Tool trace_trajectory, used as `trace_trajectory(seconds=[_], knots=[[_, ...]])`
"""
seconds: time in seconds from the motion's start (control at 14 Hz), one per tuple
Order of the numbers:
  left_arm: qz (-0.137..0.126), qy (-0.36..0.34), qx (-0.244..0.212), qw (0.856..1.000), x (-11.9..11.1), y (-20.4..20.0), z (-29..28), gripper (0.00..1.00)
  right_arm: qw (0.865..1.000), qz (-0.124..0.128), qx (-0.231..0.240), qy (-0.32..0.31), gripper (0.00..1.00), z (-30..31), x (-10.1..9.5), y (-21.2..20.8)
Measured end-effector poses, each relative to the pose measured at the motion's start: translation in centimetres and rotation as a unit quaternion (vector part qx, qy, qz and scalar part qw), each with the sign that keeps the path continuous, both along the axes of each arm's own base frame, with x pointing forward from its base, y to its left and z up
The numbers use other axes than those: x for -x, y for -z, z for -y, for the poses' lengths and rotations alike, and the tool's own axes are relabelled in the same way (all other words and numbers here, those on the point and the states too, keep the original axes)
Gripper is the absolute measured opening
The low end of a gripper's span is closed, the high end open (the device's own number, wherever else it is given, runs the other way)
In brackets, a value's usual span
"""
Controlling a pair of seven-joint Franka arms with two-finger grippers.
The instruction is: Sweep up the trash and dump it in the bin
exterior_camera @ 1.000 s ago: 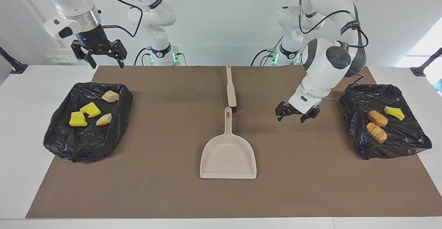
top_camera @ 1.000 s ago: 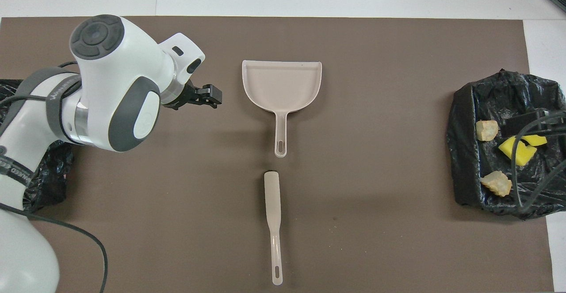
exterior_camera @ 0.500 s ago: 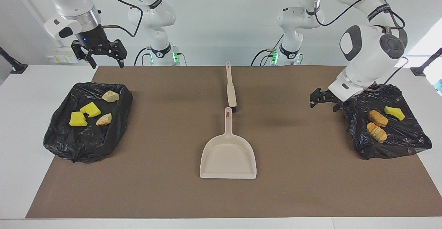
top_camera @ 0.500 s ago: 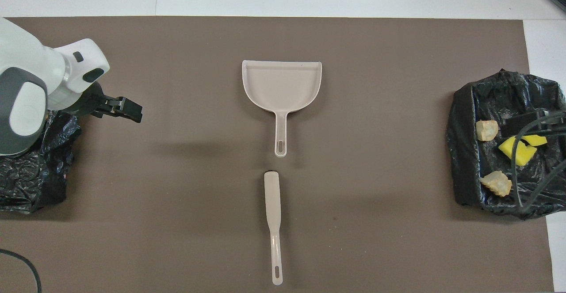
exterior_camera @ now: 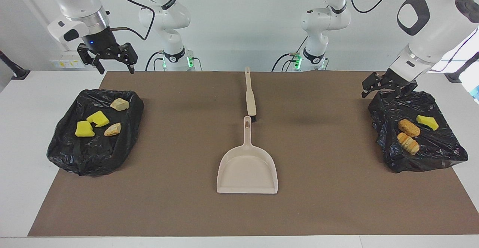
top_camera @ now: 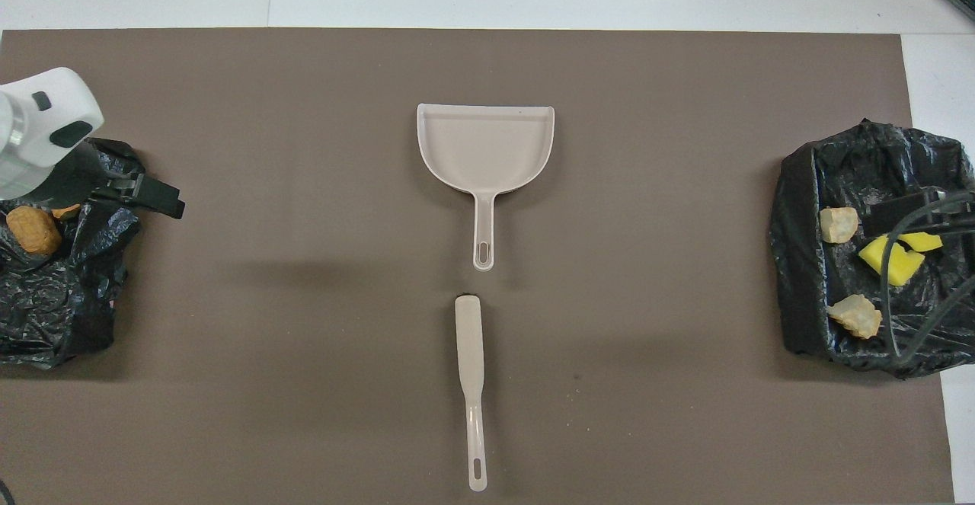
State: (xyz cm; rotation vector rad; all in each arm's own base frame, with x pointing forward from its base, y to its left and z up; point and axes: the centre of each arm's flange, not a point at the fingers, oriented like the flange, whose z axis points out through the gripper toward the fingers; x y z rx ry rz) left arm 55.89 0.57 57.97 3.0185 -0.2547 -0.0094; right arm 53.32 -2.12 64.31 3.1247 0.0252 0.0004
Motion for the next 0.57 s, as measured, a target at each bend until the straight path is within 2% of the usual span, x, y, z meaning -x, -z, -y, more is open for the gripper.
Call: trace_trajectory(seconds=[0.29,0.57], knots=[[0.018,-0.042,-0.001,0.999,2.4,-4.0,-0.1,1.00,1.000,0.000,0.000,0.000,1.00,0.0,0.0,0.0],[0.004,-0.085,-0.002,0.996,3.8,-5.4,1.1,1.00,1.000,0.000,0.000,0.000,1.00,0.0,0.0,0.0]])
